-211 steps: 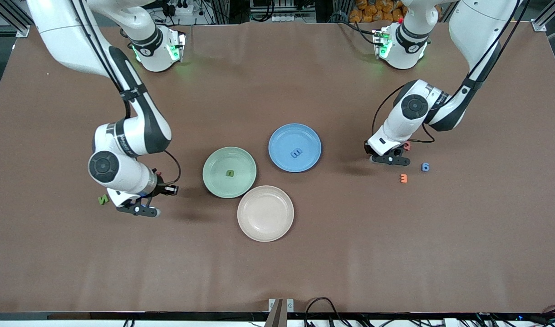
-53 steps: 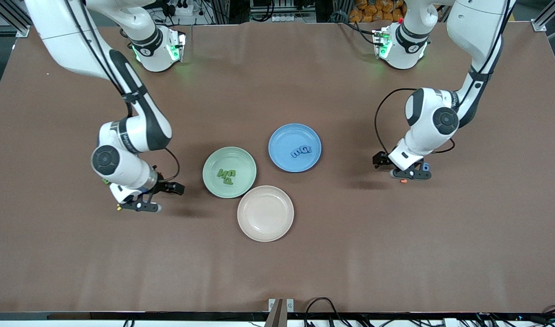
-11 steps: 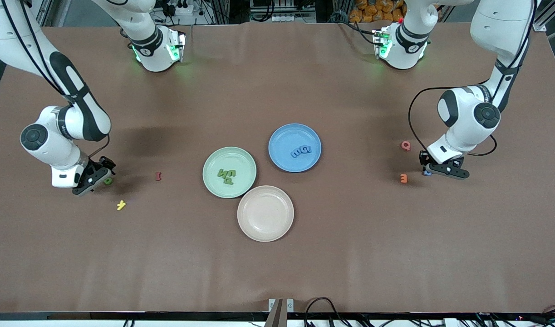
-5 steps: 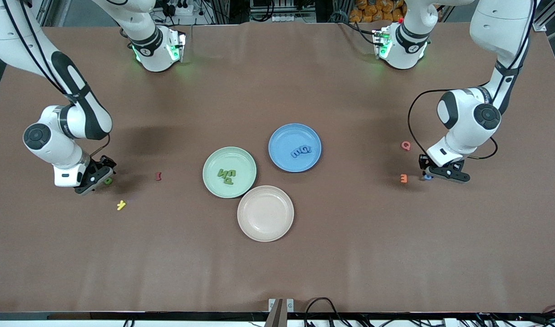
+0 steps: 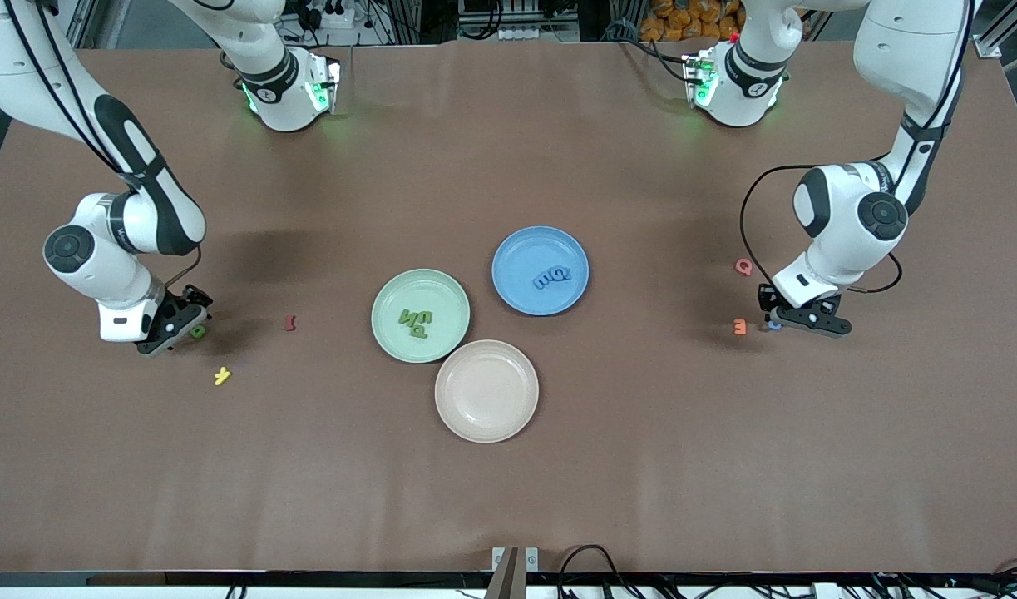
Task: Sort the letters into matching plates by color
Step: 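Grasp the blue g with the left gripper while the right nears B, then lift the blue g with the left gripper while the right descends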
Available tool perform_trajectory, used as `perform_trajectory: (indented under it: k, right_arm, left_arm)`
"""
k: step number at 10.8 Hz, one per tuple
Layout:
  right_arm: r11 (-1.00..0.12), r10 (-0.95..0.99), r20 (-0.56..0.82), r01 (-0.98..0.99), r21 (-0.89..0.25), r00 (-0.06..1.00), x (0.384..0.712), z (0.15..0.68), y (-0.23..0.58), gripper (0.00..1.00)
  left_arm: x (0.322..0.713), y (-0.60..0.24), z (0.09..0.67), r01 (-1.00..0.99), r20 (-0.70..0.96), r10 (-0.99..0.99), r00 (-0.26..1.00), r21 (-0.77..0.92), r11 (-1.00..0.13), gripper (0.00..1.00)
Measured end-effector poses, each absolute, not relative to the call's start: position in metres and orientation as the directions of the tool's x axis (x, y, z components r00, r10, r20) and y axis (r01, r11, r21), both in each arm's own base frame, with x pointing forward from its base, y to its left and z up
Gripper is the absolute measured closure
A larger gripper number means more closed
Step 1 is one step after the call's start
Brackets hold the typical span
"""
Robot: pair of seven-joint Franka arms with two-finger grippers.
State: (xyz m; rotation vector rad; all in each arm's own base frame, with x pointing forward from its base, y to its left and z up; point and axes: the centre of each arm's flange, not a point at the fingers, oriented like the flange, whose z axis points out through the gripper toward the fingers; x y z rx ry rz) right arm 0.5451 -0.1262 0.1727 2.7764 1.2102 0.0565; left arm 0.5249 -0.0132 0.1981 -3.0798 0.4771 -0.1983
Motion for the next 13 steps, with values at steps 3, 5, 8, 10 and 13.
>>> perform_trajectory:
  k: [3,5,8,10,13]
  right_arm:
    - [-0.675,0.733,-0.008,0.728,0.121,0.681,0.546,0.173,-0.126,0.00]
    - [-0.673,0.734,-0.003,0.729,0.126,0.679,0.547,0.175,-0.125,0.00]
    - [-0.668,0.738,0.013,0.729,0.147,0.674,0.557,0.183,-0.123,0.00]
    - [-0.666,0.741,0.019,0.730,0.154,0.672,0.561,0.186,-0.122,0.00]
    - [-0.667,0.740,0.015,0.731,0.148,0.672,0.561,0.186,-0.122,0.00]
  left_arm:
    - [0.529,-0.021,0.201,-0.302,0.119,-0.303,0.945,-0.033,-0.953,0.74]
    - [0.535,-0.025,0.207,-0.293,0.100,-0.293,0.951,-0.020,-0.956,0.74]
    - [0.544,-0.040,0.216,-0.287,0.082,-0.286,0.955,-0.006,-0.958,0.74]
    - [0.549,-0.054,0.223,-0.276,0.065,-0.275,0.959,0.005,-0.961,0.74]
    - [0.550,-0.073,0.226,-0.246,0.063,-0.244,0.968,0.012,-0.969,0.74]
